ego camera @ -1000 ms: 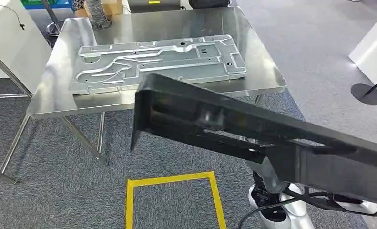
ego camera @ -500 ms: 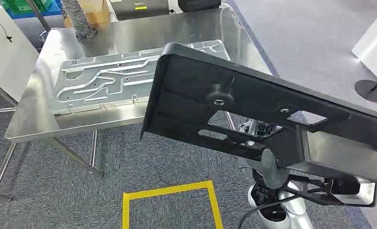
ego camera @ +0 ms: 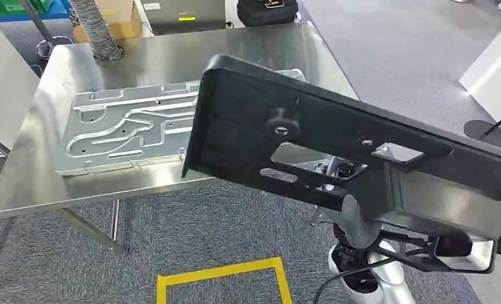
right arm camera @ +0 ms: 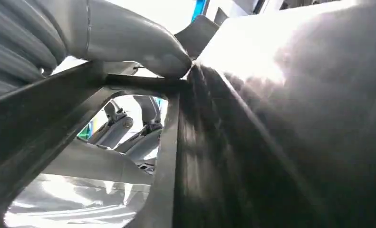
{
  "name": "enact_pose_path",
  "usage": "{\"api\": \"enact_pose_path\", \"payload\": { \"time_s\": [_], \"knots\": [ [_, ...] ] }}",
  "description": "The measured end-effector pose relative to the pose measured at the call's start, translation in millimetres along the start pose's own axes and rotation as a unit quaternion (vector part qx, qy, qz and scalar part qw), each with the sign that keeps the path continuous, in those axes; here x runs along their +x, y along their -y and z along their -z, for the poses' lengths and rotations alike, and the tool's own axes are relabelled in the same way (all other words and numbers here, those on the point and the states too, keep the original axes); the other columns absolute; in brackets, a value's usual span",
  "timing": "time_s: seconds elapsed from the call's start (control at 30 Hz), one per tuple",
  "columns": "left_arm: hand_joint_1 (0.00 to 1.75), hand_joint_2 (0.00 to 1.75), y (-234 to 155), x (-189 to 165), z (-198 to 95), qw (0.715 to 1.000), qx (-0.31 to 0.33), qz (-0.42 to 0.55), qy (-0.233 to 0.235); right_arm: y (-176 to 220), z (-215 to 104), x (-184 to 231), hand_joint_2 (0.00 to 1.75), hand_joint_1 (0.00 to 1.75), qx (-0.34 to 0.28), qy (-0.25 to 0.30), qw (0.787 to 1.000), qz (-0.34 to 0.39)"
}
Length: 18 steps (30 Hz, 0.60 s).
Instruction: Take the parts from the cabinet and place them on the table.
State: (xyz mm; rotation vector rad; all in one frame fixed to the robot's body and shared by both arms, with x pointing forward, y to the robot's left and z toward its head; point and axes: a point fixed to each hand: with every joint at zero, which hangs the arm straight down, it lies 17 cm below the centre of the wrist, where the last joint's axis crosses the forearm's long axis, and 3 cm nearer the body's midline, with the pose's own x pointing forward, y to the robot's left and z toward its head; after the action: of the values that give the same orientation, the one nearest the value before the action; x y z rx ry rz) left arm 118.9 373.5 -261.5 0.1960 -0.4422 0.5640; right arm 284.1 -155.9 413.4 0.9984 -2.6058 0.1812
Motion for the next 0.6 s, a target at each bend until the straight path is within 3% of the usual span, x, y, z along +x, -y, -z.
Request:
{"api": "enact_pose_path", "payload": {
  "time_s": [0.43, 0.6],
  "knots": [
    [0.00, 1.75, 7, 5, 1, 1.000, -0.003, -0.004, 0.003, 7, 4, -11, 1.75, 1.75, -0.008, -0.017, 1.000, -0.012],
    [0.00, 1.75, 5, 2, 0, 1.000, -0.002, -0.003, 0.001, 14, 6, -27, 1.75, 1.75, -0.016, -0.046, 0.997, -0.057]
  ]
}}
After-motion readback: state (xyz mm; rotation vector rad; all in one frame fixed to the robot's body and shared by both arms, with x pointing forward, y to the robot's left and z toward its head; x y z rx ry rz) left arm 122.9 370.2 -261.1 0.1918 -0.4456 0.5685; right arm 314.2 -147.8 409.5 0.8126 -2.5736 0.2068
